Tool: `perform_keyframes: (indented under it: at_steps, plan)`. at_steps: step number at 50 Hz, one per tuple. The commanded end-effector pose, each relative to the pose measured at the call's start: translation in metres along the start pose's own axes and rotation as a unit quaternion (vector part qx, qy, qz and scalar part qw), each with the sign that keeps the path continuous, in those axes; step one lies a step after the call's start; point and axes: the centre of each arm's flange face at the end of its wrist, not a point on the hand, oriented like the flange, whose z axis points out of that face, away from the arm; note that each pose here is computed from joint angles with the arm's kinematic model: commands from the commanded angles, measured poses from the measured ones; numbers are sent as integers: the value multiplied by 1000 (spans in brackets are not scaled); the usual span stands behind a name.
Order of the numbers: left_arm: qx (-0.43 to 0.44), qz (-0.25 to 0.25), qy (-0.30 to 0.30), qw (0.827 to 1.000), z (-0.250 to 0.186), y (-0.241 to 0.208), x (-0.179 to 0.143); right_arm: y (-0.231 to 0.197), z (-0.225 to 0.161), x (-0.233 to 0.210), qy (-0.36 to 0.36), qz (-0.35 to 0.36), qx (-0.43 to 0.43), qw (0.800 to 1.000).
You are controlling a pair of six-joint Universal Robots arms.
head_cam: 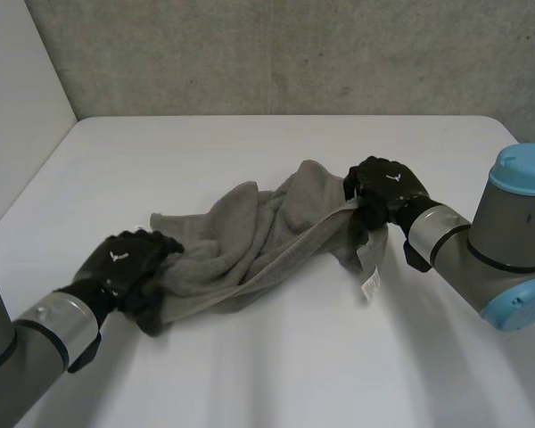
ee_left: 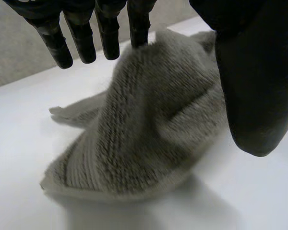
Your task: Fold the towel.
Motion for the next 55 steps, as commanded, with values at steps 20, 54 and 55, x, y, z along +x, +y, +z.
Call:
perform_keyframes:
  at_steps: [20, 54, 55]
  plan:
    - [45, 55, 6, 997, 22, 14, 60, 7, 4, 6, 5, 28, -19, 999]
    - [125, 0, -89, 988, 36, -9, 51, 10, 0, 13, 14, 34, -32, 999]
    - [136, -8, -107, 985, 36, -18, 39, 11, -1, 14, 15, 35, -37, 999]
